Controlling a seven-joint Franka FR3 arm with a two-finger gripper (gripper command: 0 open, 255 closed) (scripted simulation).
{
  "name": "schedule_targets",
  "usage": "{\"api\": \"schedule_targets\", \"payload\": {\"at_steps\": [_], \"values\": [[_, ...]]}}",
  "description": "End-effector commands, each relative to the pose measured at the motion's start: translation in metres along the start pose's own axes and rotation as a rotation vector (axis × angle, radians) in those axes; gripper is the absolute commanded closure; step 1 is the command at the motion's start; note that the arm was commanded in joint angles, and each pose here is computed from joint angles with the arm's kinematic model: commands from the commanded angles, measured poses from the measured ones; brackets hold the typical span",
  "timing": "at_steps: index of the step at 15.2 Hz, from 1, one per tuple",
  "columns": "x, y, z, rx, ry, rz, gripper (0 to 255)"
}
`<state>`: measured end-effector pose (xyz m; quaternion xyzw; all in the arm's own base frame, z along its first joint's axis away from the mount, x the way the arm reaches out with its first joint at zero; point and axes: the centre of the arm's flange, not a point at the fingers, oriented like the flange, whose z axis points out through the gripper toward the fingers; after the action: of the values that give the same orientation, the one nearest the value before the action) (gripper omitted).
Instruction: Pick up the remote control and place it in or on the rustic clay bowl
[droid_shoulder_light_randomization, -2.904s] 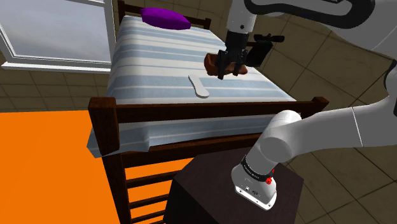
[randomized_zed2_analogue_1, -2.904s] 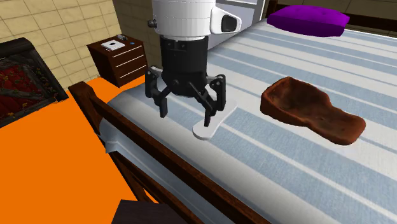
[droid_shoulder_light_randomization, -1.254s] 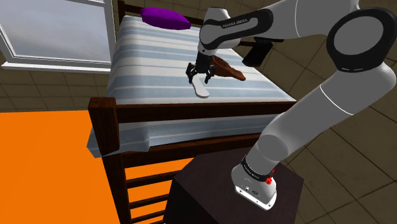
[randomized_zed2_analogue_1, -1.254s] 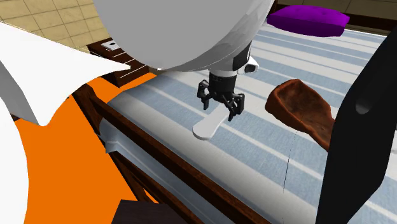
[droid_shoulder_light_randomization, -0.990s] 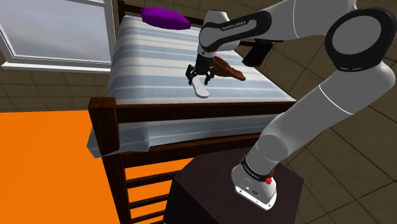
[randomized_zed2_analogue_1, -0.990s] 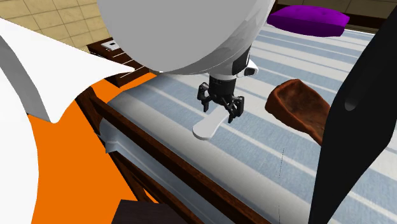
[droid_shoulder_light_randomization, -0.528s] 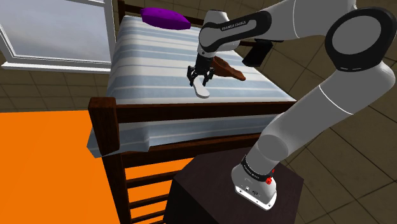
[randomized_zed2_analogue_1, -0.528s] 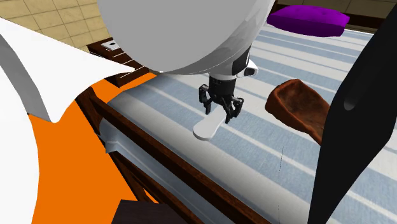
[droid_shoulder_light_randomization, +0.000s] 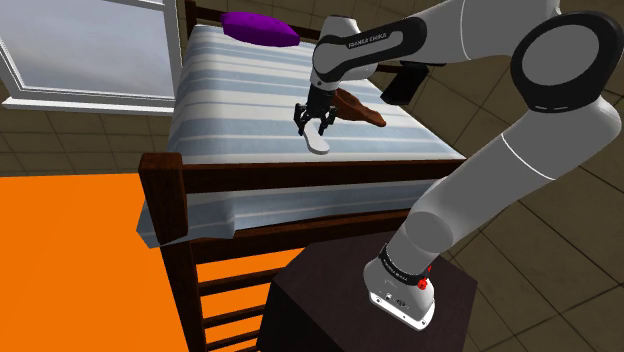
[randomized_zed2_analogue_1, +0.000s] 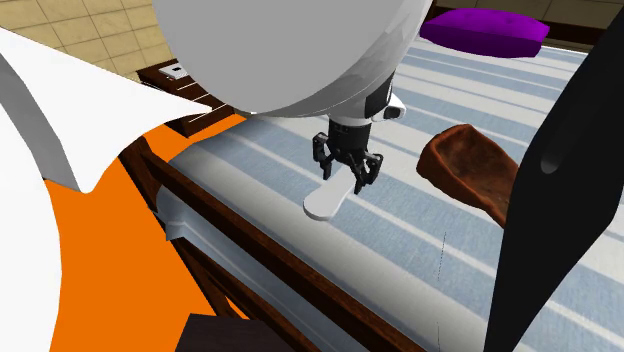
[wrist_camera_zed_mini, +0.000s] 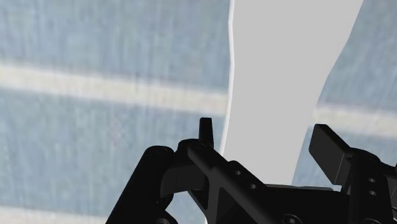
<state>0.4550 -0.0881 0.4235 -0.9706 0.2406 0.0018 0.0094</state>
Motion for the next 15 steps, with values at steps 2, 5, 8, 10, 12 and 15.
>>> {"api": "schedule_targets", "payload": {"at_steps": [2, 5, 8, 10, 12, 15], "values": [[0.0, 0.0, -0.01, 0.0, 0.0, 0.0, 255], [0.0, -0.001, -0.026, 0.0, 0.0, 0.0, 255], [0.0, -0.001, -0.042, 0.0, 0.0, 0.0, 255], [0.0, -0.001, -0.053, 0.0, 0.0, 0.0, 255], [-0.001, -0.001, -0.063, 0.0, 0.0, 0.0, 255], [-0.001, -0.001, -0.079, 0.0, 0.0, 0.0, 255]]}}
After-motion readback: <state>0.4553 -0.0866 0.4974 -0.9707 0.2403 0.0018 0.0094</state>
